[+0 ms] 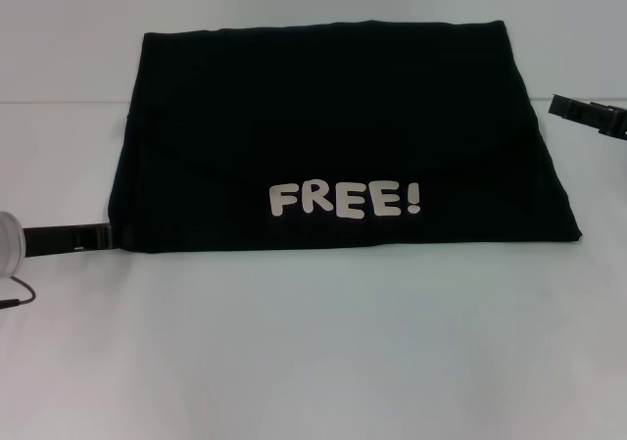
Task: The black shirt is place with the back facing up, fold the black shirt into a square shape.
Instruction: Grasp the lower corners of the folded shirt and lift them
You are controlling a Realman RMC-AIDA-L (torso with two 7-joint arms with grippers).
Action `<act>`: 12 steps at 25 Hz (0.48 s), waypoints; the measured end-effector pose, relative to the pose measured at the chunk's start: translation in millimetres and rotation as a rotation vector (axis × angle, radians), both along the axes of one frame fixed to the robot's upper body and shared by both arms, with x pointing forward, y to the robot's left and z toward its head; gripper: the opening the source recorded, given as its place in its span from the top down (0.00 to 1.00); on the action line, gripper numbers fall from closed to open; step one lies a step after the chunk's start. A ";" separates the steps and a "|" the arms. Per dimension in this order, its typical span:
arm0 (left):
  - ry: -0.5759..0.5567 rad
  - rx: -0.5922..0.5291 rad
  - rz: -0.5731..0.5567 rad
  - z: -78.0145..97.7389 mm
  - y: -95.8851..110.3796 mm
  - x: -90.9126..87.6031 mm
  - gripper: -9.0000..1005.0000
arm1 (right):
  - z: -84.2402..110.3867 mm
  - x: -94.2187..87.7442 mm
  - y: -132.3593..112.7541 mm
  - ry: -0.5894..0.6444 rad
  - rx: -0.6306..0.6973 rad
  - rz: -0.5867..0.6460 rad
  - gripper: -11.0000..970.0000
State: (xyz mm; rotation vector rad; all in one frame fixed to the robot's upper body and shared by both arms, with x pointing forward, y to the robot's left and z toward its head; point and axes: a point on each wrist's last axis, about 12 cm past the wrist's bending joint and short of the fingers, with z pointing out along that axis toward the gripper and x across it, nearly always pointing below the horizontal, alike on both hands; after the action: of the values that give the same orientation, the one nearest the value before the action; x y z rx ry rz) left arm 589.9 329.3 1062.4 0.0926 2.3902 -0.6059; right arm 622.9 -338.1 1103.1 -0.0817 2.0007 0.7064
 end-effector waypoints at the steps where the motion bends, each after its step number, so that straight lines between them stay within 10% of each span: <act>1: 0.000 0.002 0.000 0.1 0.0 0.2 0.97 | -0.1 -0.1 -0.8 0.004 -0.003 0.001 0.17; 12: -0.013 -0.031 -0.065 22.1 6.2 0.9 0.99 | 2.5 -3.2 -24.7 0.291 -0.102 0.028 0.17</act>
State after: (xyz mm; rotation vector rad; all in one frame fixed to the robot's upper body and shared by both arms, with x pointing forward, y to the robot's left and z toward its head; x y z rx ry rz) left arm 590.7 335.5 1084.4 0.1605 2.3724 -0.6699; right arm 619.7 -362.8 1105.6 -0.0711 2.3182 0.6633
